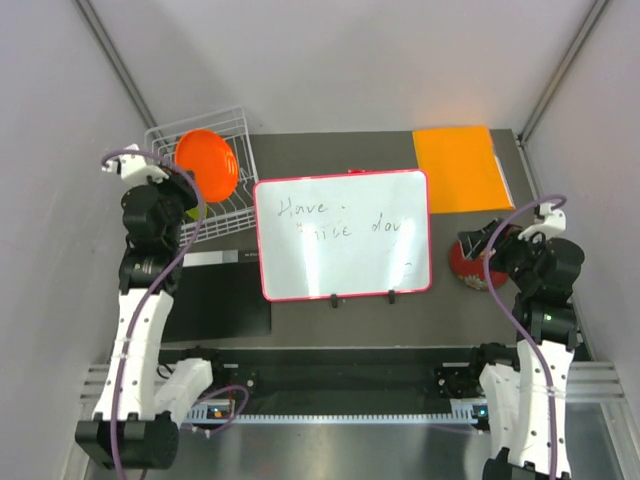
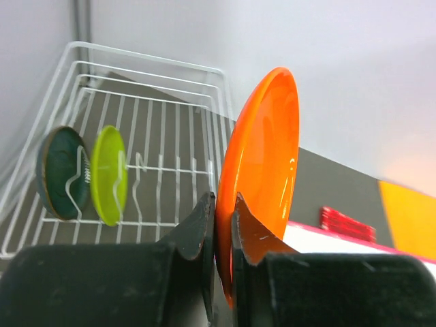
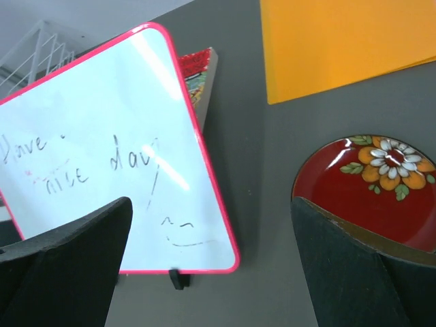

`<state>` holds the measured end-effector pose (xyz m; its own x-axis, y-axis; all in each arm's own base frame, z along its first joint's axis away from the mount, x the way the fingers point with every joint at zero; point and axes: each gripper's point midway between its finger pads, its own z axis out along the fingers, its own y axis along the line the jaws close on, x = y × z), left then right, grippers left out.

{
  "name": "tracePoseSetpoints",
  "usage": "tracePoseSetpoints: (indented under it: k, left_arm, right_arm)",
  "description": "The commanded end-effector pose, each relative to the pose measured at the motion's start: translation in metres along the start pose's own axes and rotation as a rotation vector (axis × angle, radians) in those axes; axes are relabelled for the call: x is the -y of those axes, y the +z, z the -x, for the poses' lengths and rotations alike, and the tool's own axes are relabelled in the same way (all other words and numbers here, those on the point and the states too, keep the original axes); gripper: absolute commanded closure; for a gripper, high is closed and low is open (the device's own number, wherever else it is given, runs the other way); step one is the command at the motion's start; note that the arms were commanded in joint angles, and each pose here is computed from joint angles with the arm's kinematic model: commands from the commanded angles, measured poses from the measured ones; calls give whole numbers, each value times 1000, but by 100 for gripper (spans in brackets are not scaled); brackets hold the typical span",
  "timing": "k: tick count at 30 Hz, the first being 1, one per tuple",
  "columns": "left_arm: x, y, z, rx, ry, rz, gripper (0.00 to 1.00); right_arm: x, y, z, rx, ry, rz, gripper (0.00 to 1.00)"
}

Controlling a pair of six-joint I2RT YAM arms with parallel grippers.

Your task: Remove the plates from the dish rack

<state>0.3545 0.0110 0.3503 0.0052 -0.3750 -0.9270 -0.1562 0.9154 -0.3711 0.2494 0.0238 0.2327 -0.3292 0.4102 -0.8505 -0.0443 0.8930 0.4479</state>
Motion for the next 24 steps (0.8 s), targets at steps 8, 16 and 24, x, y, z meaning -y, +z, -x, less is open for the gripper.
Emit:
tracePoseSetpoints:
  k: [8, 16, 24]
  left_arm:
    - [90, -92, -38, -238, -244, -530, 100]
    - [118, -117, -91, -374, -370, -702, 100]
    - [165, -129, -140, -480, -328, -767, 100]
  right_arm:
    - [-39, -16, -1, -18, 4, 171, 0]
    - [-70, -20, 0, -42, 9, 320, 0]
    - [-98, -2, -23, -116, -13, 397, 0]
